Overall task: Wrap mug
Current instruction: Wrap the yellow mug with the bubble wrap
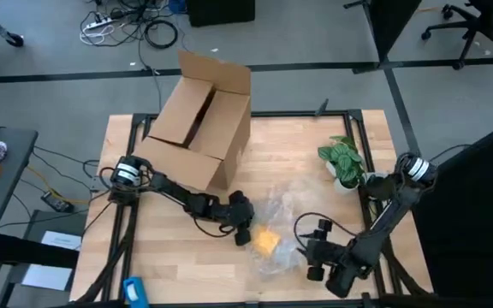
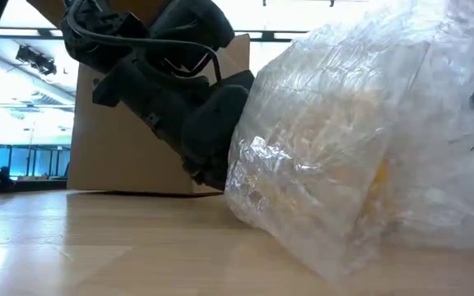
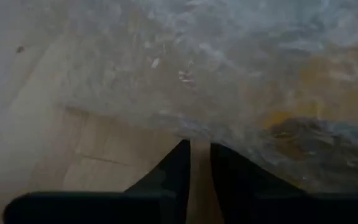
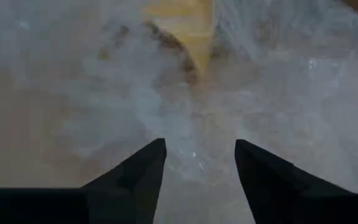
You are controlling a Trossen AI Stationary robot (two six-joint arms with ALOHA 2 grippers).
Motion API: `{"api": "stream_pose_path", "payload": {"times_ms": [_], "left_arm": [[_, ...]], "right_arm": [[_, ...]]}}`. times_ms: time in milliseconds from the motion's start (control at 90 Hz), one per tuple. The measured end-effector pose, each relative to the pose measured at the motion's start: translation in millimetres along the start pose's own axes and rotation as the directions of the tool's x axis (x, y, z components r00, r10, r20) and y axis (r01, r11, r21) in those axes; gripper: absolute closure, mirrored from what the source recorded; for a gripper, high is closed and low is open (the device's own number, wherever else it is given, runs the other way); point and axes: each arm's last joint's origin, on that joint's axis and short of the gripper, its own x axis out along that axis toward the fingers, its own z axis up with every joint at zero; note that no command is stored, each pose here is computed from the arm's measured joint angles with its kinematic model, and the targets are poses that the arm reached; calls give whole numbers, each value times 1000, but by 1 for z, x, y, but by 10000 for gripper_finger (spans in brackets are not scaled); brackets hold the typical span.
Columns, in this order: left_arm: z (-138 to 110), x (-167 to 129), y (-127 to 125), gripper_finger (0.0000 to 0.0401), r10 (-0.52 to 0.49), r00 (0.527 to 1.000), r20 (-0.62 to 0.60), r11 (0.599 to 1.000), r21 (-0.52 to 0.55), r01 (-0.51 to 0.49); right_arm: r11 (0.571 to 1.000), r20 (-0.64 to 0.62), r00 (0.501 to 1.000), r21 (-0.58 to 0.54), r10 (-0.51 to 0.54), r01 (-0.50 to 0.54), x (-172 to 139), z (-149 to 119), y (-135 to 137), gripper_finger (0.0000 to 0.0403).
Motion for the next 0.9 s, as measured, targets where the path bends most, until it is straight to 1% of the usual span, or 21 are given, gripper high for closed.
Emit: {"api": "stream_pose_path", "payload": {"times_ms": [100,289,433,544,633,711,800,900], "left_arm": [[0,0,0,353,-2,1000,-1,1000,-2,2],[-1,0,-1,353,-6,1000,-2,1000,-17,6],[-2,-1,-2,353,-9,1000,-4,1000,-20,9],[-3,-1,-2,353,-6,1000,-12,1000,-18,6],[-4,-1,-2,353,-2,1000,-20,1000,-16,2],[-4,-2,-2,353,1,1000,-29,1000,-14,-1],[-4,-2,-2,353,3,1000,-30,1000,-12,-4],[-4,-1,-3,353,4,1000,-29,1000,-9,-4]], "right_arm": [[1000,14,1000,10,4,-4,22,0,9,227],[998,118,991,13,55,-57,64,16,26,246],[999,177,983,19,47,-51,95,23,28,279],[999,227,974,52,-11,-1,112,25,27,314],[999,238,971,46,-32,22,117,27,25,339],[999,232,972,42,-35,26,117,27,23,351],[1000,214,977,17,6,-10,109,27,26,352],[998,203,977,-1,60,-61,96,28,29,344]]}}
